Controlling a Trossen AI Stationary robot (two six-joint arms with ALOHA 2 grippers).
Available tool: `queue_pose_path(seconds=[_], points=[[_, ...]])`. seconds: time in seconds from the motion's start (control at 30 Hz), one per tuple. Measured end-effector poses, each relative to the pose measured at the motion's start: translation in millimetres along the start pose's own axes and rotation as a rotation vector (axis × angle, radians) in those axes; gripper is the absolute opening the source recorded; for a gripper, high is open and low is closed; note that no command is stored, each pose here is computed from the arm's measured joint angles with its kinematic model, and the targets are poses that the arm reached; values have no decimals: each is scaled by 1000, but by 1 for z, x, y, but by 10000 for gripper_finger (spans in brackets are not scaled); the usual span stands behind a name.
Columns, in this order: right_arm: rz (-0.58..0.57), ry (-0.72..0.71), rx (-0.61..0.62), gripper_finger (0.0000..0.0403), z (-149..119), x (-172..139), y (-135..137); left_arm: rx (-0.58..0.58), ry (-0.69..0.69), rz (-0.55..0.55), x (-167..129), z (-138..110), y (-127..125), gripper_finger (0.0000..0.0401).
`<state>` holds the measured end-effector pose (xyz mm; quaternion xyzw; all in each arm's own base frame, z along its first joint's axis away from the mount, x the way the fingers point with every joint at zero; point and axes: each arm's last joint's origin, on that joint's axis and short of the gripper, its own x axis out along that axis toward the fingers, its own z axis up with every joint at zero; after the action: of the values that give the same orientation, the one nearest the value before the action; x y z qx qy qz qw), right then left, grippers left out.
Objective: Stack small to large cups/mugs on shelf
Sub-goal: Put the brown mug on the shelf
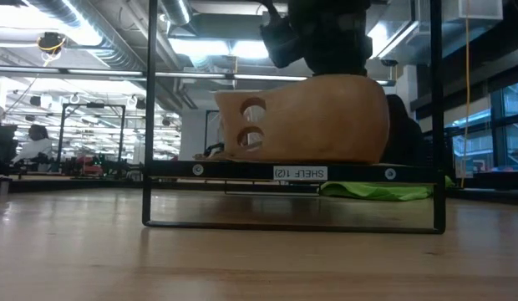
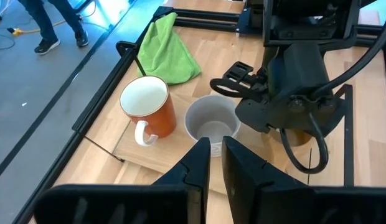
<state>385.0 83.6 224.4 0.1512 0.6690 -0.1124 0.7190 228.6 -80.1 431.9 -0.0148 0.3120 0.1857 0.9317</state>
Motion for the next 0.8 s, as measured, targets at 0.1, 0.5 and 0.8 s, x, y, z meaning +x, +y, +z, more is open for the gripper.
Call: queue_pose_path(seconds=[0.1,0.5,0.8], points=[[-1,-7,-5,47,0,0,0,3,3,2,0,0,0,35],[7,-29,-9,67,7,-9,0,-1,-13,31,0,0,1,35],[16,-37,-4,136,10,-32,0,-17,-18,41,0,0,1,35]])
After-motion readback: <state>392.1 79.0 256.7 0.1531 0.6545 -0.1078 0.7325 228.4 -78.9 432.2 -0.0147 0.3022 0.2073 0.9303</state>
